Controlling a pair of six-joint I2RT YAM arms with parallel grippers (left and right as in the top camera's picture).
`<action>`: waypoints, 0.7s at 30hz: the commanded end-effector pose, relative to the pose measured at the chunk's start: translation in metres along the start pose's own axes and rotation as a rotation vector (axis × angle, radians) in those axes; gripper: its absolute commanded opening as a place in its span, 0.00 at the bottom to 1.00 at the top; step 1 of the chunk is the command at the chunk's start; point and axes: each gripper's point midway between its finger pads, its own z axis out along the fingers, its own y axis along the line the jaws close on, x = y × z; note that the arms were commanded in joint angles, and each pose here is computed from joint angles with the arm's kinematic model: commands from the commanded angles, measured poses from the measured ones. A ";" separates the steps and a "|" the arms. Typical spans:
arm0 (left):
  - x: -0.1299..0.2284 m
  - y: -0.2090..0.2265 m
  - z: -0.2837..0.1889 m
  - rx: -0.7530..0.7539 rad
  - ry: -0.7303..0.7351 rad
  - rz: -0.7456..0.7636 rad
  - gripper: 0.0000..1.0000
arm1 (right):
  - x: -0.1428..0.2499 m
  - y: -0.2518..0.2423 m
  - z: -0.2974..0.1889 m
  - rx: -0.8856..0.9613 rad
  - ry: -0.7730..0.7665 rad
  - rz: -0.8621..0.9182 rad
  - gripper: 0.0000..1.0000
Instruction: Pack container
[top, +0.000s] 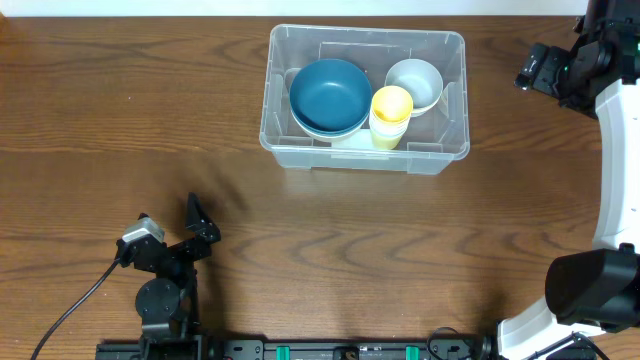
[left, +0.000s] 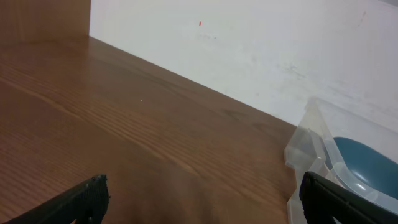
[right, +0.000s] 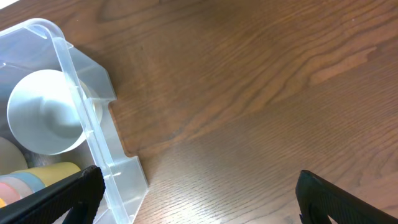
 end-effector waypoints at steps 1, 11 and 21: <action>0.017 0.007 0.001 -0.018 0.049 0.033 0.98 | -0.006 -0.002 -0.011 0.004 -0.033 -0.005 0.99; 0.017 0.007 0.001 -0.018 0.049 0.033 0.98 | -0.003 0.019 -0.045 -0.046 -0.102 -0.045 0.99; 0.017 0.007 0.001 -0.018 0.049 0.033 0.98 | 0.053 0.054 -0.168 -0.248 -0.310 -0.180 0.99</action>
